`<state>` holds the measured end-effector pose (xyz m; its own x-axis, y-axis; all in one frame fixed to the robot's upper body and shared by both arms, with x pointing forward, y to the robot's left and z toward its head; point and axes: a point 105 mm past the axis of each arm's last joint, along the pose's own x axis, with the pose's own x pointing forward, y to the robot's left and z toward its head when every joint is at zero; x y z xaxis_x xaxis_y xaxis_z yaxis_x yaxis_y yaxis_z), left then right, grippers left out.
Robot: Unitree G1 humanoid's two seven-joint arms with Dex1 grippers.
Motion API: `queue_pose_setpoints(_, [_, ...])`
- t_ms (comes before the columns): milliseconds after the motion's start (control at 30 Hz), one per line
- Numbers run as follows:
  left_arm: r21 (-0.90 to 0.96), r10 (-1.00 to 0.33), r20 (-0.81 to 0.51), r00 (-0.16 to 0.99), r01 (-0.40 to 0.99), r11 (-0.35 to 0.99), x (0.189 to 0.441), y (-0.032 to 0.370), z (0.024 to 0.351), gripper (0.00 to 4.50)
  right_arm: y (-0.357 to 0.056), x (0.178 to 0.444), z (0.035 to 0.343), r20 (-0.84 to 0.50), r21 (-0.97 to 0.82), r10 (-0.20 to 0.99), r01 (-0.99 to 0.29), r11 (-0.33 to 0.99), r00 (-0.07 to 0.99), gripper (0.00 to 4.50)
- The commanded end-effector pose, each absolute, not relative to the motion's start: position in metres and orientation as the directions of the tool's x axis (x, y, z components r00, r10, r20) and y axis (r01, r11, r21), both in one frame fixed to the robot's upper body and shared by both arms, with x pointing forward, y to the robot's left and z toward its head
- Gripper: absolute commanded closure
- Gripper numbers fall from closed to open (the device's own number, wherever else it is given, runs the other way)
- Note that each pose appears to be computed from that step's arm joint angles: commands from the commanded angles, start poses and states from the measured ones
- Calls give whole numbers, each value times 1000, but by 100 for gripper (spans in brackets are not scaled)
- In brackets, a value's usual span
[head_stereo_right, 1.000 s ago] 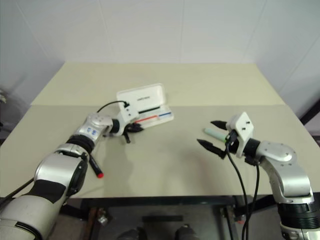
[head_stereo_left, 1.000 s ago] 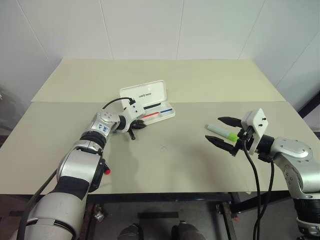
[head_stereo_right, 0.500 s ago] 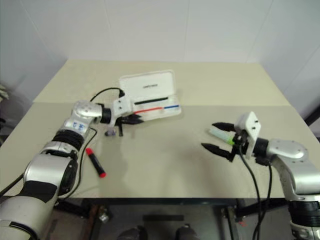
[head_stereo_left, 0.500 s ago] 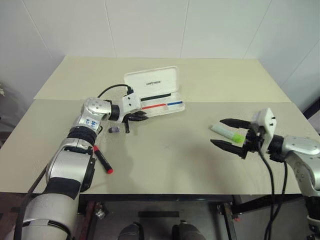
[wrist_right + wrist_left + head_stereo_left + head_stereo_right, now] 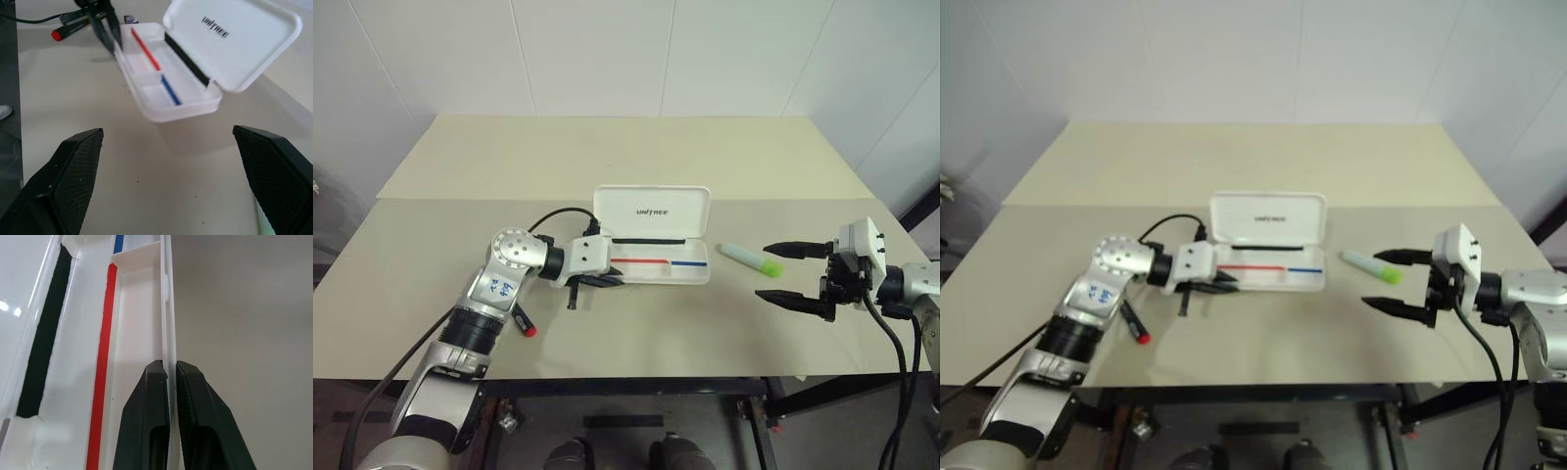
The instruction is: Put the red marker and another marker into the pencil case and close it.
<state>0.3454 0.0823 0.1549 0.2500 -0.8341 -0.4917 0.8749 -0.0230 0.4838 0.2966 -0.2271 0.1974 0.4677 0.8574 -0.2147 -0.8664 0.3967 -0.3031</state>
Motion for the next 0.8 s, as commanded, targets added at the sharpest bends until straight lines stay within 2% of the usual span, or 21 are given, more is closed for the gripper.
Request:
queue_pose_setpoints(33, [520, -847, -457, 273, 854, -5, 339, 71, 163, 449, -226, 295, 206, -200, -346, 861, -856, 384, 467, 0])
queue_pose_setpoints(400, [507, -853, -473, 220, 860, -59, 323, 35, 136, 449, -227, 295, 207, -195, -354, 851, -844, 403, 488, 0])
queue_pose_setpoints(700, [518, -831, -514, 212, 849, -104, 321, 23, 119, 449, -234, 291, 207, -195, -358, 837, -832, 424, 510, 0])
queue_pose_setpoints(800, [520, -835, -502, 225, 850, -84, 323, 20, 120, 355, -234, 290, 207, -192, -360, 835, -829, 429, 516, 0])
